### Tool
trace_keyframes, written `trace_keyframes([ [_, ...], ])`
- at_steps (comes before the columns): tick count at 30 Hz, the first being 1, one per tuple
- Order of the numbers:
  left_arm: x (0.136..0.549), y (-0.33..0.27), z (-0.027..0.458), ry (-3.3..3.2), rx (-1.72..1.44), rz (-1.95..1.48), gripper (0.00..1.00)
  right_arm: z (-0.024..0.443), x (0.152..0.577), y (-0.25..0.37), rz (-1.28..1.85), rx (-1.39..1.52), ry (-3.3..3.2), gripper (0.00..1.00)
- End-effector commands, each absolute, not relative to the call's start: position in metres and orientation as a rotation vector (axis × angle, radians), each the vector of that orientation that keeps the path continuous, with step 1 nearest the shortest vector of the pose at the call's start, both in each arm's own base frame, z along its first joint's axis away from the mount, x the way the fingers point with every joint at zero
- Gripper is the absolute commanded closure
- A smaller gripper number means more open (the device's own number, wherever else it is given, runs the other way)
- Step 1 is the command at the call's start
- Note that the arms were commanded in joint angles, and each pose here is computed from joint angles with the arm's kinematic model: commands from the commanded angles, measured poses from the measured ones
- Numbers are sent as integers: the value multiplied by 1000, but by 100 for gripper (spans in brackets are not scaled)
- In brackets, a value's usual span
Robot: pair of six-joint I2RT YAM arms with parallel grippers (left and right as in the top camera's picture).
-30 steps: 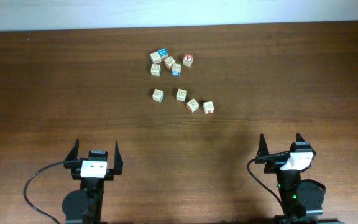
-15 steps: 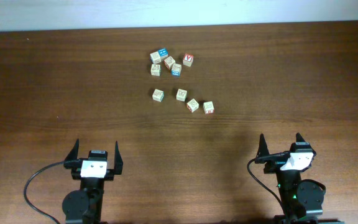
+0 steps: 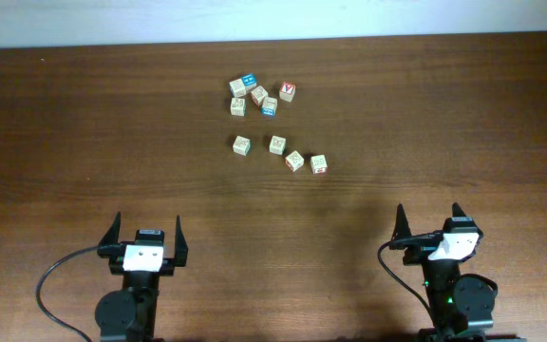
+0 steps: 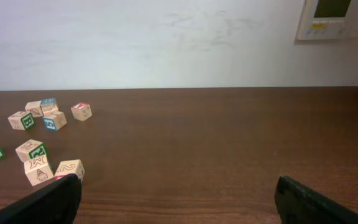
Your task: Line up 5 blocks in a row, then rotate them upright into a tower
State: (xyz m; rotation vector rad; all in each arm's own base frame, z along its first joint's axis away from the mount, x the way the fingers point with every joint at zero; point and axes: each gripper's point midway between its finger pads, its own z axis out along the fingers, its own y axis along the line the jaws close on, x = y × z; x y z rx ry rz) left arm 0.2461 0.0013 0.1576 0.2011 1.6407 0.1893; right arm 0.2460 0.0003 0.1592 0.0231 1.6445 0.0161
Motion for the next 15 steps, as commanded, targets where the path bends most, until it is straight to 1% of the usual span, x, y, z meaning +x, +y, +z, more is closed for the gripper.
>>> trace_keyframes([
  [1,246,2,156,1643,211,205,1,156,246,-1,9,25,1648,1],
  [3,246,2,156,1643,211,205,1,157,246,-10,-50,41,1642,1],
  [5,246,2,156,1643,213,203,1,157,246,-9,-47,38,1642,1],
  [9,247,-5,173,1567,225,169,1,175,247,4,18,-18,1574,1],
  [14,246,-7,210,1513,191,128,1,217,239,23,102,-106,1522,1],
  [15,247,-7,225,1507,191,129,1,227,238,26,112,-116,1525,1],
])
